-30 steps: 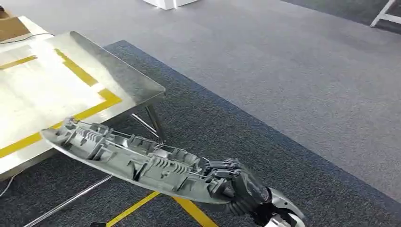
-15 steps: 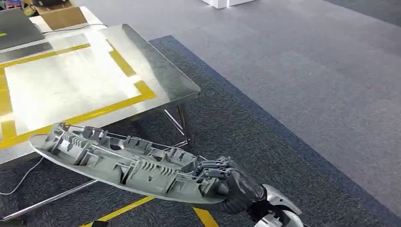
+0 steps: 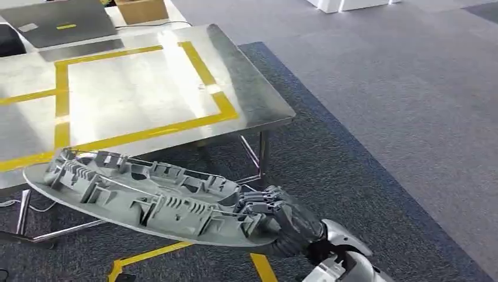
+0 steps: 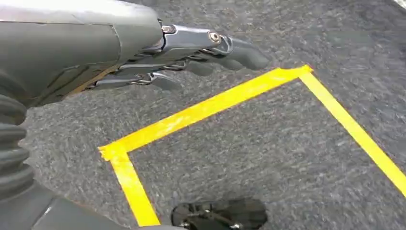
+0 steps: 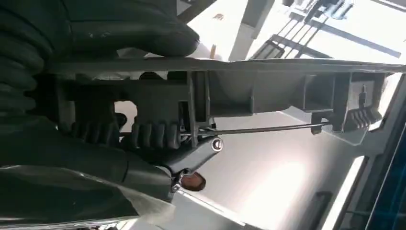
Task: Take the parts from the cabinet and place them on the table.
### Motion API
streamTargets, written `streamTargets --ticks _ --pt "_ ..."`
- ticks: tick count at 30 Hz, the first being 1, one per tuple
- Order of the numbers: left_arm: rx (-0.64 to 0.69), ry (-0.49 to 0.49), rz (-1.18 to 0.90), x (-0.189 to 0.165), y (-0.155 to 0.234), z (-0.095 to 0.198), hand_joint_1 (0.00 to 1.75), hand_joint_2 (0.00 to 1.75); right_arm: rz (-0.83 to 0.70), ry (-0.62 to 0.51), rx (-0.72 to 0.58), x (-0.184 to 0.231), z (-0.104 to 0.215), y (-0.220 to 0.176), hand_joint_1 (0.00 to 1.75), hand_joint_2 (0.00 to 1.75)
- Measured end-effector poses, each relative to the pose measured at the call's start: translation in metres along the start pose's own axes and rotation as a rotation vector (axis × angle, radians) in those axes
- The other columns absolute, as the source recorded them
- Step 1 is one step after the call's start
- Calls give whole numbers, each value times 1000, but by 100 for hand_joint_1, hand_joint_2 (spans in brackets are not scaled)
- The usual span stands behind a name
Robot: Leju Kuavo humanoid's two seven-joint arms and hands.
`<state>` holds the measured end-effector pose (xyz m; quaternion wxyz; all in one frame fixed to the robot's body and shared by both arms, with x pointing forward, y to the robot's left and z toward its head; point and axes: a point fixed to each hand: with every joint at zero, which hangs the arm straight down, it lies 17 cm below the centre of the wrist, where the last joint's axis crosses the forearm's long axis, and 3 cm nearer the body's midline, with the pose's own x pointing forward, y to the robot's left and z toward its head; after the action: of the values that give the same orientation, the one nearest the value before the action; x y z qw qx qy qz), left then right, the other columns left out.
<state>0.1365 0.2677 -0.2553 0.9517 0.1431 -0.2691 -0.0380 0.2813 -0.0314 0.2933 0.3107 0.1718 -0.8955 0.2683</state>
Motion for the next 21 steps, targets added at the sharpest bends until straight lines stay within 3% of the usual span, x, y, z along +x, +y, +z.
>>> streamTargets --ticks 21 --pt "20 22 -25 -4 5 -1 0 175 30 -23 -63 10 -6 -28 175 175"
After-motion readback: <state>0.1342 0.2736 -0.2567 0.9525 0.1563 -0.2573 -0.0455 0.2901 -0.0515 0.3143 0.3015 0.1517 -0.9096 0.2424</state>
